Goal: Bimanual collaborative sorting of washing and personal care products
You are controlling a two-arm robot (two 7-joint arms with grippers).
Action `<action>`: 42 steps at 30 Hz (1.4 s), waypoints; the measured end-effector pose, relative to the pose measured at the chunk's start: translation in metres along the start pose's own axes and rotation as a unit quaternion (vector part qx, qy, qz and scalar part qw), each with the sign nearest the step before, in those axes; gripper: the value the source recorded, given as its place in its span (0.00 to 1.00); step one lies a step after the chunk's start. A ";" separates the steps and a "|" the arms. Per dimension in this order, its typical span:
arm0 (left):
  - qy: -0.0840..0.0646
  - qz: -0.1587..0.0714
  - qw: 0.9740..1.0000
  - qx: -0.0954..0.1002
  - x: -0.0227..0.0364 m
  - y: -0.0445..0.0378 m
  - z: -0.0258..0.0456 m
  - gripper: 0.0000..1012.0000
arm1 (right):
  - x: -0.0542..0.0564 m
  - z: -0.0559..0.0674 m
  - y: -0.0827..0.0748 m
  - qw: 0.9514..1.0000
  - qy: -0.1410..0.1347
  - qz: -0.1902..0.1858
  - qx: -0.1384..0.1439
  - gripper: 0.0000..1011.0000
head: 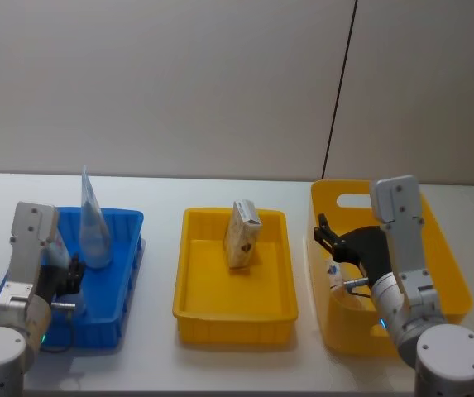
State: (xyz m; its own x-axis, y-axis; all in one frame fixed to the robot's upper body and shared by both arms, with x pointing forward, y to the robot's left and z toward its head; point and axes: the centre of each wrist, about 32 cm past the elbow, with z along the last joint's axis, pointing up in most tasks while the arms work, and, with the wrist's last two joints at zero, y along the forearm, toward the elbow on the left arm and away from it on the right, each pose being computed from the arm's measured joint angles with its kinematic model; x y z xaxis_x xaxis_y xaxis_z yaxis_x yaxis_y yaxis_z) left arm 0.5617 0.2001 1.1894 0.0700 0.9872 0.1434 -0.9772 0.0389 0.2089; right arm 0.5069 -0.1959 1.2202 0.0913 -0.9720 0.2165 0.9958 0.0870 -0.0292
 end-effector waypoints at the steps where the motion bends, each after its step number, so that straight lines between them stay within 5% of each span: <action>1: 0.000 0.000 1.000 0.001 -0.0001 -0.0005 -0.0003 0.61 | 0.000 0.000 0.000 1.000 0.000 0.000 0.000 0.99; 7: -0.001 -0.001 1.000 0.003 -0.0006 -0.0030 -0.0008 0.41 | 0.000 0.000 0.000 1.000 0.000 0.000 0.000 0.99; 22: -0.002 -0.005 1.000 -0.004 -0.0009 -0.0053 -0.0012 0.29 | 0.000 0.000 0.000 1.000 0.000 0.000 0.000 0.99; 30: -0.005 -0.013 0.999 -0.039 0.0000 -0.0038 0.0012 0.26 | 0.000 0.000 0.000 1.000 0.000 0.000 0.000 0.99; 42: -0.043 -0.042 0.993 -0.101 0.0102 0.0086 0.0184 0.26 | 0.000 0.000 0.000 1.000 0.000 0.000 0.000 0.99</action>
State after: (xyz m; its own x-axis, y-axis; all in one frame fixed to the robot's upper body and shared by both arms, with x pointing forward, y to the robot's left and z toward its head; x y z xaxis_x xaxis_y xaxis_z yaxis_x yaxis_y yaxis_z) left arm 0.5577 0.2077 1.2105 0.1615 0.9626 0.2177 -0.9868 0.1595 0.0270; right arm 0.5069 -0.1959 1.2202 0.0913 -0.9720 0.2165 0.9958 0.0870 -0.0292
